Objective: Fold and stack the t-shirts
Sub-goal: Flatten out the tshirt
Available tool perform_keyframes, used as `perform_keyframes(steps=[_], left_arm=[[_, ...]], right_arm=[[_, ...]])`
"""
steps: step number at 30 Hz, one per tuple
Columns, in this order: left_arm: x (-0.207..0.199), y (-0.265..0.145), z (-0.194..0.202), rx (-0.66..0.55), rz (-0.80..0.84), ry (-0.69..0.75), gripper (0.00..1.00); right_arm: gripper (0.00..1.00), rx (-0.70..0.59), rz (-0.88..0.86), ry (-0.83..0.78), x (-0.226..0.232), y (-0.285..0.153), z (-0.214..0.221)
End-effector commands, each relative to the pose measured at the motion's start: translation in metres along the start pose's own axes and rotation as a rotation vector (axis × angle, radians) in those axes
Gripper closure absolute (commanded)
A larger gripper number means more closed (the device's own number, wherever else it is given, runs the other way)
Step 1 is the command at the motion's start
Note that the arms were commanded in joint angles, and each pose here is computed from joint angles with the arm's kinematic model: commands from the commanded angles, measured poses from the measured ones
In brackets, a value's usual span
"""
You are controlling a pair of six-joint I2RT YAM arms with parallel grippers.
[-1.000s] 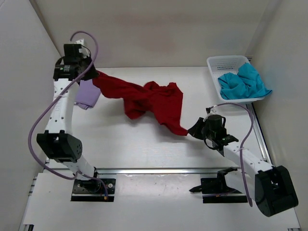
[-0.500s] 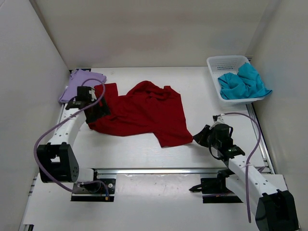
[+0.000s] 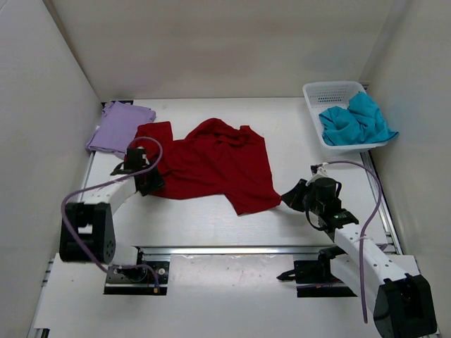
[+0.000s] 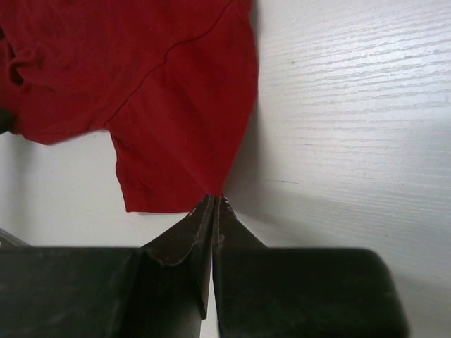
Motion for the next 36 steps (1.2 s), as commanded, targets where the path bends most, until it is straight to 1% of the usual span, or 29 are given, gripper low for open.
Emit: perform_keyframes(steps=[1,2,3,5,6,7,9,10,11,12,13,14,15,16,17,18,19,20,22,24,25,26,27,28,29,31,34,36], left_arm=[[-0.040,0.018,0.005,0.021,0.123,0.020,0.55],[-0.052,0.025,0.008,0.033,0.139,0.040,0.62],[-0.067,0.029,0.013,0.059,0.159,0.064,0.74],[-0.090,0.034,0.017,0.074,0.181,0.098,0.92],[-0.113,0.033,0.018,0.083,0.232,0.128,0.96],[-0.124,0.031,0.021,0.096,0.264,0.130,1.00],[-0.172,0.016,0.020,0.093,0.360,0.189,1.00],[-0.185,0.007,0.017,0.086,0.377,0.220,0.99],[-0.190,0.001,0.020,0.078,0.382,0.249,0.88],[-0.190,-0.007,0.014,0.063,0.387,0.252,0.83],[-0.177,-0.004,0.018,0.087,0.369,0.232,0.67],[-0.165,-0.013,0.005,0.054,0.388,0.188,0.54],[-0.139,-0.017,-0.003,0.013,0.379,0.125,0.51],[-0.116,-0.021,0.005,0.004,0.374,0.095,0.54],[-0.096,-0.023,-0.008,-0.039,0.359,0.025,0.64],[-0.068,-0.025,-0.008,-0.074,0.333,-0.035,0.71],[-0.045,-0.028,-0.007,-0.111,0.310,-0.079,0.73],[-0.030,-0.031,-0.004,-0.134,0.294,-0.102,0.79],[-0.016,-0.033,0.002,-0.149,0.263,-0.107,0.78],[-0.011,-0.031,0.009,-0.149,0.242,-0.101,0.63],[-0.009,-0.025,0.011,-0.143,0.222,-0.107,0.57],[-0.008,-0.021,0.010,-0.148,0.227,-0.121,0.47],[-0.009,-0.018,0.013,-0.128,0.248,-0.138,0.41],[-0.012,-0.015,0.007,-0.157,0.267,-0.162,0.37],[-0.011,-0.010,0.006,-0.160,0.266,-0.178,0.35],[-0.017,-0.006,-0.002,-0.191,0.301,-0.214,0.25],[-0.030,0.007,-0.007,-0.157,0.325,-0.203,0.23],[-0.042,0.024,-0.009,-0.092,0.302,-0.164,0.27]], right_arm=[[1.00,-0.062,-0.039,-0.014,0.009,-0.004,-0.017],[1.00,-0.077,-0.033,-0.015,0.009,-0.007,-0.021],[1.00,-0.082,-0.032,-0.018,0.010,-0.010,-0.024],[1.00,-0.115,-0.009,-0.030,0.011,-0.017,-0.035],[1.00,-0.126,0.020,-0.036,0.009,-0.021,-0.038],[1.00,-0.136,0.023,-0.040,0.011,-0.023,-0.044],[1.00,-0.142,0.037,-0.050,0.012,-0.027,-0.047],[1.00,-0.143,0.029,-0.040,0.013,-0.027,-0.049],[1.00,-0.142,0.019,-0.049,0.014,-0.027,-0.048],[1.00,-0.133,0.018,-0.041,0.013,-0.025,-0.045],[1.00,-0.139,0.016,-0.042,0.013,-0.024,-0.045],[1.00,-0.128,0.010,-0.039,0.012,-0.022,-0.042],[1.00,-0.123,0.012,-0.040,0.011,-0.021,-0.039],[1.00,-0.127,0.014,-0.046,0.011,-0.021,-0.040],[1.00,-0.124,0.007,-0.047,0.012,-0.020,-0.039],[1.00,-0.118,0.003,-0.050,0.012,-0.019,-0.038],[1.00,-0.109,0.001,-0.049,0.011,-0.017,-0.035],[1.00,-0.109,-0.010,-0.052,0.014,-0.017,-0.037],[1.00,-0.099,-0.013,-0.053,0.014,-0.014,-0.035],[1.00,-0.098,-0.026,-0.056,0.015,-0.014,-0.034],[1.00,-0.102,-0.033,-0.059,0.016,-0.014,-0.035],[1.00,-0.097,-0.037,-0.053,0.016,-0.014,-0.033],[1.00,-0.097,-0.042,-0.061,0.017,-0.014,-0.034],[1.00,-0.087,-0.043,-0.062,0.017,-0.013,-0.032],[1.00,-0.085,-0.044,-0.066,0.017,-0.014,-0.031],[1.00,-0.079,-0.048,-0.065,0.017,-0.012,-0.029],[1.00,-0.067,-0.060,-0.066,0.017,-0.010,-0.025],[1.00,-0.062,-0.068,-0.068,0.018,-0.010,-0.026]])
Point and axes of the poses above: each gripper's point midway between its finger pads, its own y axis out along the fingers, its own x axis along the line the jaws close on, z = x × y, the point moved 8 cm from there along -y, back along the fingers, and after that the axes turned 5 degrees about -y, right-handed, at the moved point
